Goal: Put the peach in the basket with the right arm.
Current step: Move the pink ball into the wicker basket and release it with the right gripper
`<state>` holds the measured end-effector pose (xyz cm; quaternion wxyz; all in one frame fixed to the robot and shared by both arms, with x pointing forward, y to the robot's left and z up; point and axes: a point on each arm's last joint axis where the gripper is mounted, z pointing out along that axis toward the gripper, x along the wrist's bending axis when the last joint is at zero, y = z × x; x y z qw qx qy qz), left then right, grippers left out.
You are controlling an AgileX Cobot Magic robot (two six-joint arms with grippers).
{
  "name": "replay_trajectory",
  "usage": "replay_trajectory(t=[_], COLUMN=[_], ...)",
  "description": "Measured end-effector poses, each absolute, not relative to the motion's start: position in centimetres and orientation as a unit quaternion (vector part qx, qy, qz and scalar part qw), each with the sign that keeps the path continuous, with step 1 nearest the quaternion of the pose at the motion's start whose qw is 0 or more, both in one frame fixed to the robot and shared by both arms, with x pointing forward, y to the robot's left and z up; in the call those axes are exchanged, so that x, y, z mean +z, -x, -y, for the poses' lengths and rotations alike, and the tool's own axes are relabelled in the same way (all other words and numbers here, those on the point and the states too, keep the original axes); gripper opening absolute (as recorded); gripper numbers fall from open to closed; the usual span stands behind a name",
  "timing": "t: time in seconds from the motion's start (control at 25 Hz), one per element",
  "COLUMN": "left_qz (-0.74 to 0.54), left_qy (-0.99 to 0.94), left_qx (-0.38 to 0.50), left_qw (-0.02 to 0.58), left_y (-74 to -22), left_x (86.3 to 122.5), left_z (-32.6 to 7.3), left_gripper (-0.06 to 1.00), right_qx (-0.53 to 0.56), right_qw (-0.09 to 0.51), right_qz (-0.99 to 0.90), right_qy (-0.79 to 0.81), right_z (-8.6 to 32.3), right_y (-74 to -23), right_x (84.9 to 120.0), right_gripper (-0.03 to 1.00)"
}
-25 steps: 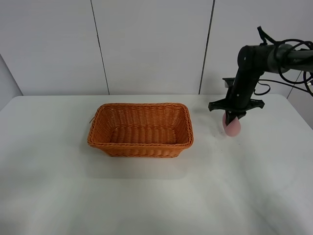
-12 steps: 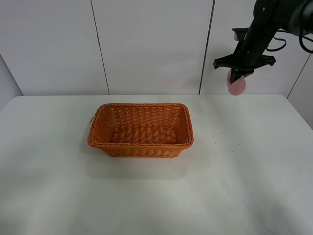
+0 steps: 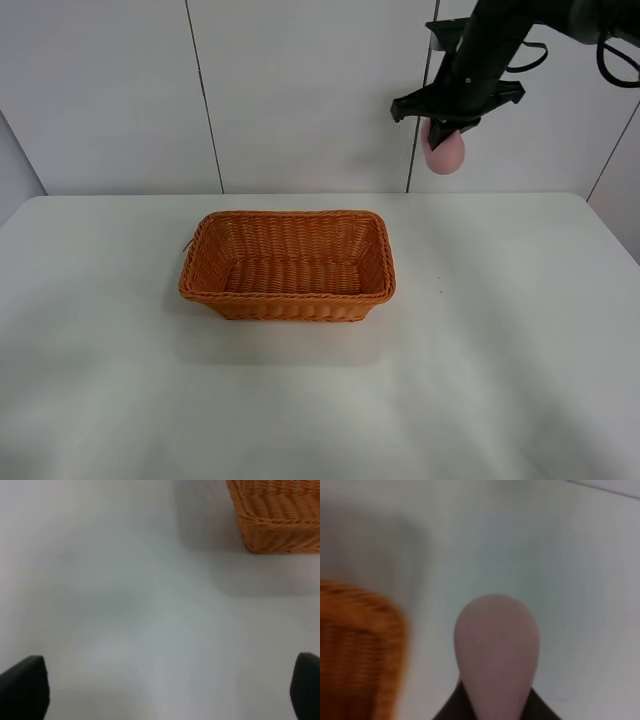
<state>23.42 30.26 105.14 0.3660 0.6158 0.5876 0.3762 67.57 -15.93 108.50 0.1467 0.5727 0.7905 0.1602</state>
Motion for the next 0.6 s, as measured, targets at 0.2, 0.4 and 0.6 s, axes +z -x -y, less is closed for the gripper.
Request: replay_trajectory(t=[0.2, 0.4, 0.6], left_qz=[-0.588, -0.588, -0.588], left_qy=[-0.616, -0.616, -0.616], left_qx=[0.376, 0.376, 0.376], left_qw=[0.366, 0.366, 0.366], left_y=[-23.4, -23.4, -23.4], left_x=[105.1, 105.1, 105.1], left_z=[-30.3, -30.3, -30.3], left_gripper=[0.99, 0.99, 0.99], right_qx=[0.168, 0.157, 0.159], right_qw=[0.13, 0.108, 0.1], right_qz=[-0.835, -0.869, -0.886], right_qy=[-0.508, -0.456, -0.425], right_z=[9.0, 3.4, -0.4], right_y=[-64.8, -62.8, -62.3], right_x=[108.2, 105.6, 101.6], right_gripper=[0.01, 0.01, 0.01])
